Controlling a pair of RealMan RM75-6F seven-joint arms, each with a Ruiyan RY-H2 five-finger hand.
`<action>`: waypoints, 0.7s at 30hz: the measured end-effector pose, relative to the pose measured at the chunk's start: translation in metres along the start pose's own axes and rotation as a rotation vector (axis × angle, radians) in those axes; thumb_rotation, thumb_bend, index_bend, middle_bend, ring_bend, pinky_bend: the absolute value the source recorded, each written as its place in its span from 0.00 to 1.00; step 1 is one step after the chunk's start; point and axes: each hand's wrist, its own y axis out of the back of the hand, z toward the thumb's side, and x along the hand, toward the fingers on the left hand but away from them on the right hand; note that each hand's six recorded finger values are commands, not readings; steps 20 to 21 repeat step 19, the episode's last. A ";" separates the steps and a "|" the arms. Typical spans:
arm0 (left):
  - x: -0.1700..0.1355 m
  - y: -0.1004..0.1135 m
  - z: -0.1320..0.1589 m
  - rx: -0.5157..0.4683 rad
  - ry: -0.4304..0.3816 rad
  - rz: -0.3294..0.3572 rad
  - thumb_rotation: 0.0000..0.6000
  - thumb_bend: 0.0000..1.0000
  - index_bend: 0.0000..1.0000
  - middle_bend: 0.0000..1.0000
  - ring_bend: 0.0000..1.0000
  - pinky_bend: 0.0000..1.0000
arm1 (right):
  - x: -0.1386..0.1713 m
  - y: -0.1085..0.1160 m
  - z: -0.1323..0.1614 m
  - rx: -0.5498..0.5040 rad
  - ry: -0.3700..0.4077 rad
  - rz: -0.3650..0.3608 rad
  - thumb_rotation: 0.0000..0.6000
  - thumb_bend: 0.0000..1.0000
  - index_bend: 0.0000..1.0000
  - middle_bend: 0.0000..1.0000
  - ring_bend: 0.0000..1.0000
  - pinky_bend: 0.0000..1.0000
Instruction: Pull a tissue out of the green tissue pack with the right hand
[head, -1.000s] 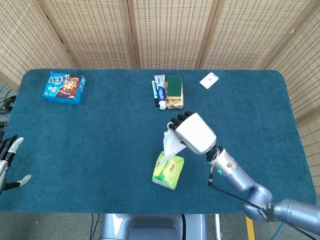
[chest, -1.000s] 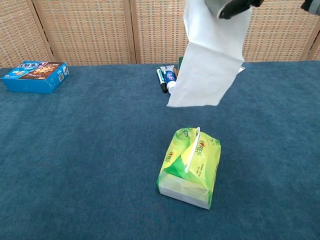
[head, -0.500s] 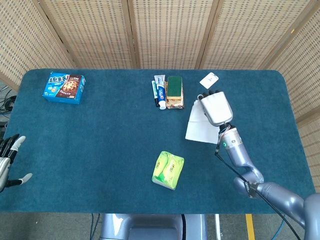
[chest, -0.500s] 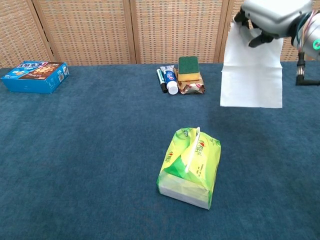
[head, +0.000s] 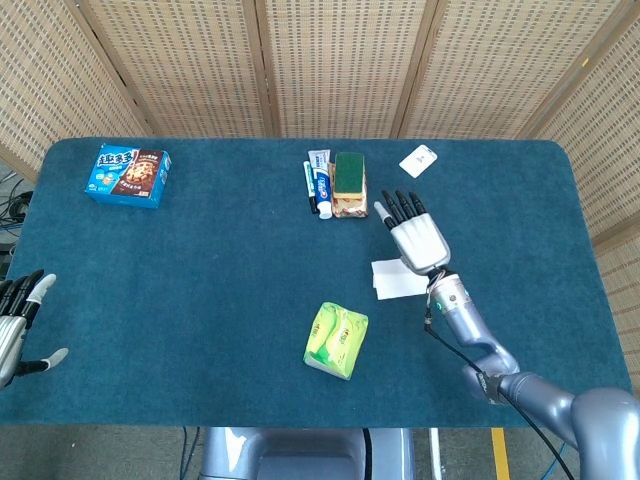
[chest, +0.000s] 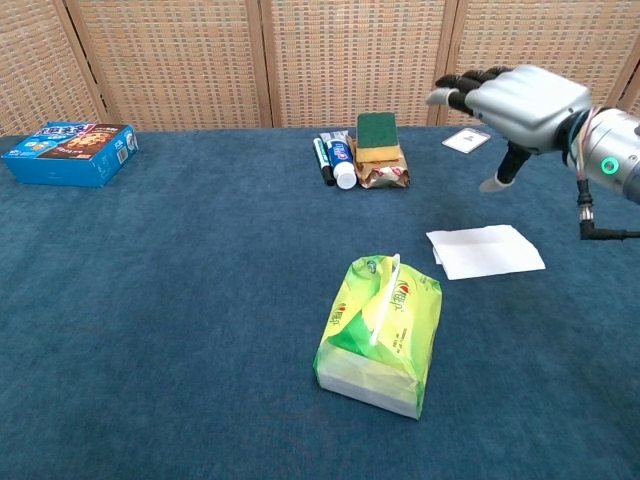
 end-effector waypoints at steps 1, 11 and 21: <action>0.000 0.000 0.000 -0.001 -0.001 0.001 1.00 0.00 0.00 0.00 0.00 0.00 | 0.001 0.007 -0.003 -0.019 -0.010 -0.024 1.00 0.00 0.00 0.00 0.00 0.10; -0.006 0.008 -0.001 -0.011 -0.005 0.037 1.00 0.00 0.00 0.00 0.00 0.00 | 0.071 0.066 -0.083 -0.215 -0.136 -0.239 1.00 0.00 0.00 0.00 0.00 0.06; -0.010 0.011 0.001 0.005 -0.023 0.080 1.00 0.00 0.00 0.00 0.00 0.00 | 0.178 0.048 -0.121 -0.335 -0.204 -0.214 1.00 0.00 0.00 0.00 0.00 0.05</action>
